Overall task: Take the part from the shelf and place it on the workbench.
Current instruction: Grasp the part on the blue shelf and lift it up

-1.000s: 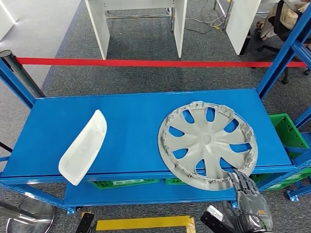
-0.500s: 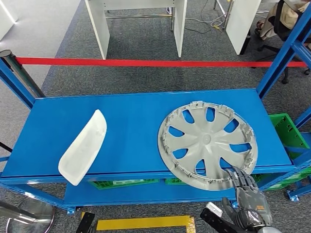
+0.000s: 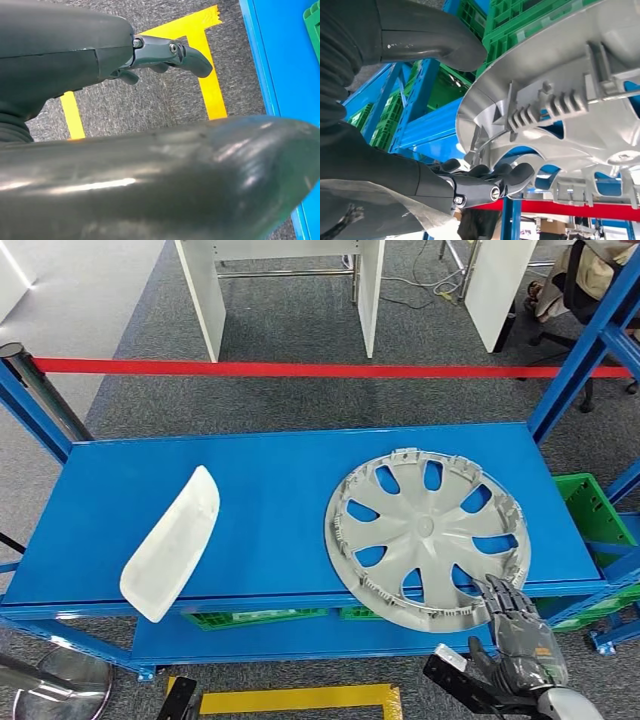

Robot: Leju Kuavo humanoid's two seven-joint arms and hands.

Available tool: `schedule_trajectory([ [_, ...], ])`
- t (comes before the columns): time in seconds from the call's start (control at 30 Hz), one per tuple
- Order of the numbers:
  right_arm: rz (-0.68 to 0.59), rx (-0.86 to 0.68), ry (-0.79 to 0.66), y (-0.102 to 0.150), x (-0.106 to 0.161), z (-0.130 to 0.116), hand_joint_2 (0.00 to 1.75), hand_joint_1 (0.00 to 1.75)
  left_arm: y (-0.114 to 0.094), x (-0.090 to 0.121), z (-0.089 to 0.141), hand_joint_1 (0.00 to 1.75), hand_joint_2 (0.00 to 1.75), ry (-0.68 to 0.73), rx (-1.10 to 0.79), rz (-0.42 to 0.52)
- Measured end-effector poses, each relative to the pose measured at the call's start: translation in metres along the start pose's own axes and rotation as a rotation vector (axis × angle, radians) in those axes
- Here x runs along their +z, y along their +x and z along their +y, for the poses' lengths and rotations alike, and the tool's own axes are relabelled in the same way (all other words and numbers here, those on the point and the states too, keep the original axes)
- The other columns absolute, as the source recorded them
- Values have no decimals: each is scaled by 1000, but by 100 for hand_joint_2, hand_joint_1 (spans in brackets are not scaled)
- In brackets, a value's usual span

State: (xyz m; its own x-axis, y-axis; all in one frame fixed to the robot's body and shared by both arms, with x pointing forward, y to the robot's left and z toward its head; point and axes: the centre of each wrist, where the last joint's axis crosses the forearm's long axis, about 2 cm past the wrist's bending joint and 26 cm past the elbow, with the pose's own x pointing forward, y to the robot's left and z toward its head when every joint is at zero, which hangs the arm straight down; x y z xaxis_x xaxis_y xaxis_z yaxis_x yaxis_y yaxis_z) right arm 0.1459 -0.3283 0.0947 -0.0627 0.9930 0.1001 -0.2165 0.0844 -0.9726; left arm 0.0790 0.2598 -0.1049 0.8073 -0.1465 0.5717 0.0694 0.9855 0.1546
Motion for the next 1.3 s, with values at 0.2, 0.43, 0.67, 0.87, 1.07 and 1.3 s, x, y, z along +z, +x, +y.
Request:
schedule_trajectory([
  [0.2,10,6,4,-3,-2,1,175,0,0,0,0,0,0,0,0,1],
  [0.43,12,12,7,-4,-3,2,175,0,0,0,0,0,0,0,0,1],
  [0.67,-4,40,18,-6,-6,1,175,0,0,0,0,0,0,-3,-5,0],
  [0.87,-32,95,33,-8,-14,-1,175,0,0,0,0,0,0,-8,-9,3],
  [1.07,-60,173,29,-11,-26,-5,175,0,0,0,0,0,0,-11,-14,3],
  [1.3,-88,229,25,-13,-37,-10,175,0,0,0,0,0,0,-12,-15,3],
])
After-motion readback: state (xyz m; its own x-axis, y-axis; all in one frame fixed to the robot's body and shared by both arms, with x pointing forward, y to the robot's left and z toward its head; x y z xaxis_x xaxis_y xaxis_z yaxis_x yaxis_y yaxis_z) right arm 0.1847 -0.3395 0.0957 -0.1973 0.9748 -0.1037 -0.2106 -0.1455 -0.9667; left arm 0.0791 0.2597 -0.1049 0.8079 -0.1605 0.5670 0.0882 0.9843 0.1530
